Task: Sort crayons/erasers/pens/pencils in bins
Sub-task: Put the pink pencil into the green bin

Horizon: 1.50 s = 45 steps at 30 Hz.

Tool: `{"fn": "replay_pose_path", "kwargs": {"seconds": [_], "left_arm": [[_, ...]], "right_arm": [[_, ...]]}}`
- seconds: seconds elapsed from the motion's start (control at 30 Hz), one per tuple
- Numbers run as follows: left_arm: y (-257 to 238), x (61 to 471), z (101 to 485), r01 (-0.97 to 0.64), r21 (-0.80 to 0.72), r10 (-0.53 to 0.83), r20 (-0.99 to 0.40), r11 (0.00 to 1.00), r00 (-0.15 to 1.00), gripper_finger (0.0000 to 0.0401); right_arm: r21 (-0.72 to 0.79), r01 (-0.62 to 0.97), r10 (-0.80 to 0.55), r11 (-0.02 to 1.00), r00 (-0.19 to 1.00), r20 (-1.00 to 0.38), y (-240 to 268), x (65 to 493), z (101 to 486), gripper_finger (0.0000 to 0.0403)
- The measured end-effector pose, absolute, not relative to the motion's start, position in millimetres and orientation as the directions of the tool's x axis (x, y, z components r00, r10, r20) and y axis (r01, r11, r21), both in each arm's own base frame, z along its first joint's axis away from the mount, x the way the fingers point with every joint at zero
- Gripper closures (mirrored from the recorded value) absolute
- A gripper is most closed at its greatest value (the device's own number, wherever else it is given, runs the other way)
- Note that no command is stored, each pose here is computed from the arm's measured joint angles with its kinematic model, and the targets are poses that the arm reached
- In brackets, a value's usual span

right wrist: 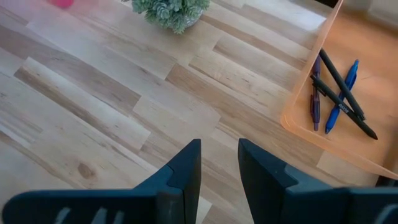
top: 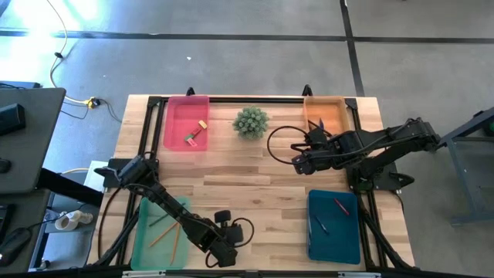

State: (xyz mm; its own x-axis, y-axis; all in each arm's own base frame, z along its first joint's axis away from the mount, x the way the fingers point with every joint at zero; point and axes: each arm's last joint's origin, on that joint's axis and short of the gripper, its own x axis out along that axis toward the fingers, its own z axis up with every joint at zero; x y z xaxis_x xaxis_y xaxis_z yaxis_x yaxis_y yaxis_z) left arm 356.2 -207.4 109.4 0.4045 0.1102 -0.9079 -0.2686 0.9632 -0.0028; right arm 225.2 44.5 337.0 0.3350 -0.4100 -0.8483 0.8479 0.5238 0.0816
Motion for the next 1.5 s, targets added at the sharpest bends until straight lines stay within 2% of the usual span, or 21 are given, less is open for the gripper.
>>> {"fn": "replay_pose_path", "kwargs": {"seconds": [1.5], "left_arm": [[-214.8,372.4,149.4,-0.29,0.016,0.123,-0.927,0.957,0.355,0.04]], "right_arm": [[0.063,0.837,-0.411,0.544,0.332,-0.849,44.3,224.7,337.0,0.0304]]}}
